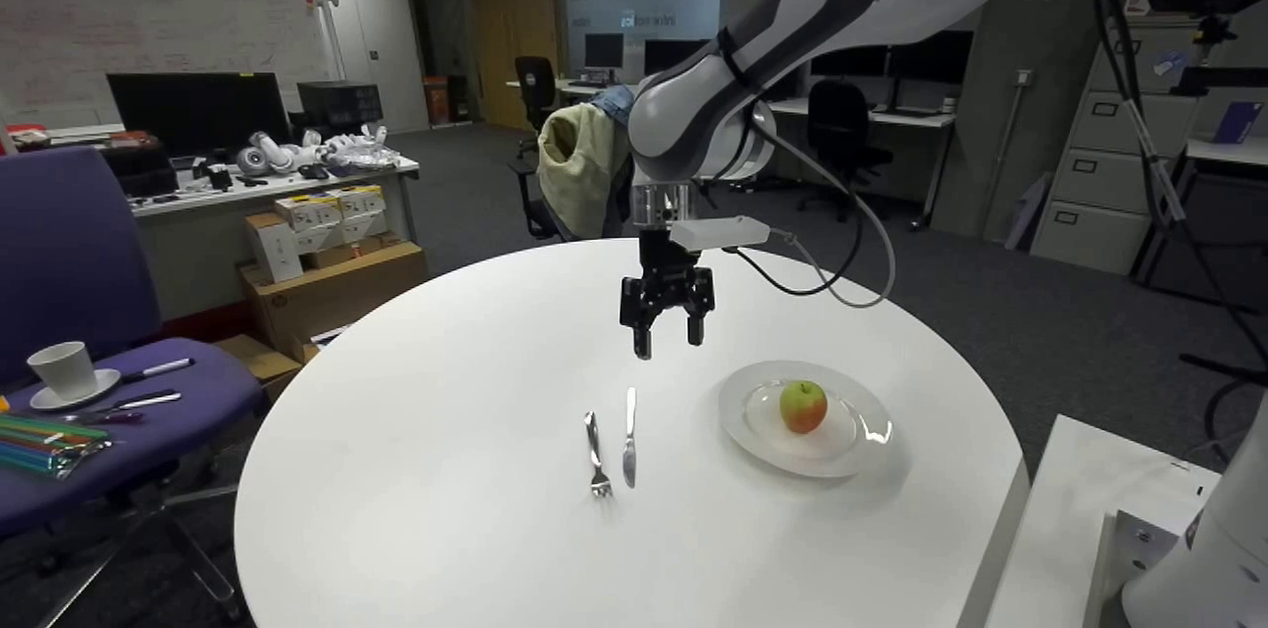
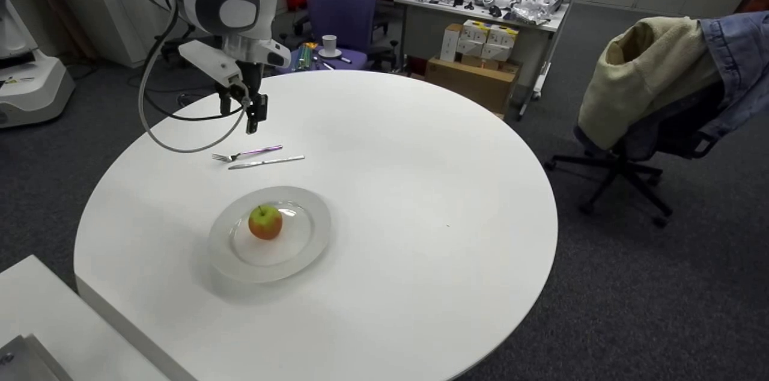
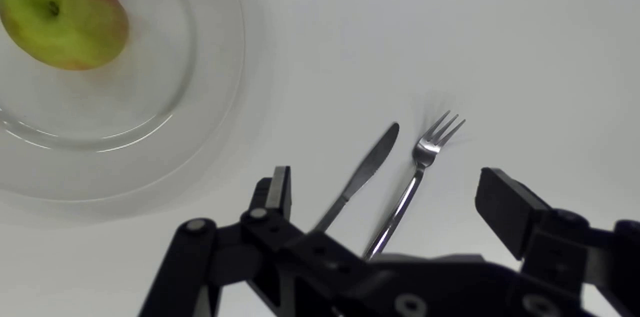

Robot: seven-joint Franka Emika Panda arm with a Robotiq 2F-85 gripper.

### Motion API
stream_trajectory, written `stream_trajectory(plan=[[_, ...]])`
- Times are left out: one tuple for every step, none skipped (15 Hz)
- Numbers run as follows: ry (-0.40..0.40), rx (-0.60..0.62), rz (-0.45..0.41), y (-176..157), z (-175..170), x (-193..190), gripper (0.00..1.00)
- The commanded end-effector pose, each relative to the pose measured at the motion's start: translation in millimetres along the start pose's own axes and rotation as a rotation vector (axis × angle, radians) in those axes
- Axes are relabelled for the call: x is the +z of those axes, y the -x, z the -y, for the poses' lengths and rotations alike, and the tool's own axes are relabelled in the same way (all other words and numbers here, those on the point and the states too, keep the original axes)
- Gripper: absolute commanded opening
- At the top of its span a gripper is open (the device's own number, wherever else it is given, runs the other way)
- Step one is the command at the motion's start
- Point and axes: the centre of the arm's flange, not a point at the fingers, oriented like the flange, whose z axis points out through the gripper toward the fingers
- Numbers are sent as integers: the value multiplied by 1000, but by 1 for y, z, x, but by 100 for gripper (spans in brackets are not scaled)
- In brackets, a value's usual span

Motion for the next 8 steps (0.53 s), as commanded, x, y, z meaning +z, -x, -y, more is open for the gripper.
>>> stream_trajectory(plan=[[3,61,-25,-16,-8,3,100],[6,94,-29,-24,-8,5,100],[-13,122,-30,-36,-4,9,100],[-16,145,-30,-45,0,13,100],[-23,164,-31,-56,8,17,100],[-28,180,-26,-64,15,21,100],[-28,199,-24,-72,26,26,100],[-33,210,-19,-78,36,32,100]])
